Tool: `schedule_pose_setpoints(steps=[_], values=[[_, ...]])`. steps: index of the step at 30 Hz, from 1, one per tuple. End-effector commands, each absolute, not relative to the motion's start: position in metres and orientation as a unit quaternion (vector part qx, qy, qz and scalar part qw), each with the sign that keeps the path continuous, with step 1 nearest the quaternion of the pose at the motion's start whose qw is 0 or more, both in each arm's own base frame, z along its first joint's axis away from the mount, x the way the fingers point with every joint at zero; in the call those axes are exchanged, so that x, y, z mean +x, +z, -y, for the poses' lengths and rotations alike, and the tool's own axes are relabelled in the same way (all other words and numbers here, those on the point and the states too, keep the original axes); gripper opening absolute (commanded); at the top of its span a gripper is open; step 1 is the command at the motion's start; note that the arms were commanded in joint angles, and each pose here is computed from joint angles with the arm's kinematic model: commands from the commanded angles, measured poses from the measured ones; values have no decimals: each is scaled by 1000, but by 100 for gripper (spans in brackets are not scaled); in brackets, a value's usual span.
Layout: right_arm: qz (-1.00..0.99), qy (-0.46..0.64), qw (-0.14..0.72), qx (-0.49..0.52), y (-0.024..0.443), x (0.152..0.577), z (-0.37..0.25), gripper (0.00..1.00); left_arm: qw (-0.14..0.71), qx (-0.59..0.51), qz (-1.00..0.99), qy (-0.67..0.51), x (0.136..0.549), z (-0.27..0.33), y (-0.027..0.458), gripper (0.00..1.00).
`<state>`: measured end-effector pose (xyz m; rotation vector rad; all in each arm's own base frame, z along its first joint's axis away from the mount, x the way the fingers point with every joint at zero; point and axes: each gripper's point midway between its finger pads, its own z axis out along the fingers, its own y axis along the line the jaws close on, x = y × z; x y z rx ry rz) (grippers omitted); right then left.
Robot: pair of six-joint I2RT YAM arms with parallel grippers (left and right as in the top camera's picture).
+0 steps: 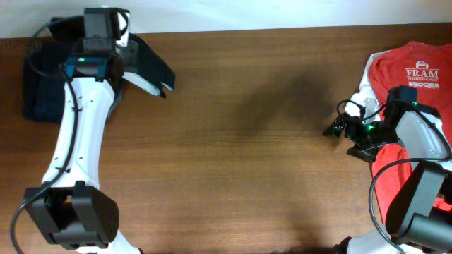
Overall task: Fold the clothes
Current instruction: 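Carry the shorts left and place them on the navy stack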
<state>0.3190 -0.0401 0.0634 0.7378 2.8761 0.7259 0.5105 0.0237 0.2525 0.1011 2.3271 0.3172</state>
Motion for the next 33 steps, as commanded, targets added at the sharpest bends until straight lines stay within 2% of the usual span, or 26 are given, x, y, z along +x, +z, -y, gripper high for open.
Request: schedule_pose_setpoints(steps=[1, 5, 9, 14, 17, 22, 26, 29, 31, 33], values=[[-941, 232, 49, 241, 67, 319, 43, 98, 454, 57, -875, 159, 531, -46, 298, 0], [-941, 232, 49, 241, 67, 319, 43, 98, 508, 77, -838, 186, 551, -70, 324, 0], [-941, 232, 49, 241, 67, 319, 43, 98, 480, 126, -852, 169, 573, -93, 273, 0], [-941, 232, 49, 241, 67, 319, 43, 98, 435, 95, -882, 155, 586, -154, 192, 0], [-941, 232, 49, 241, 67, 319, 43, 98, 404, 54, -898, 165, 574, -211, 156, 0], [-941, 232, 49, 241, 67, 319, 43, 98, 413, -24, -897, 155, 550, -275, 152, 0], [-941, 232, 49, 241, 67, 319, 43, 98, 423, -106, -894, 104, 536, -296, 148, 1], [-941, 232, 49, 241, 67, 319, 43, 98, 400, -198, -893, 58, 519, -302, 135, 1], [-941, 232, 49, 241, 67, 319, 43, 98, 382, -247, -891, 9, 513, -291, 126, 11], [-941, 232, 49, 241, 67, 319, 43, 98, 360, -314, -878, -14, 502, -293, 119, 11]])
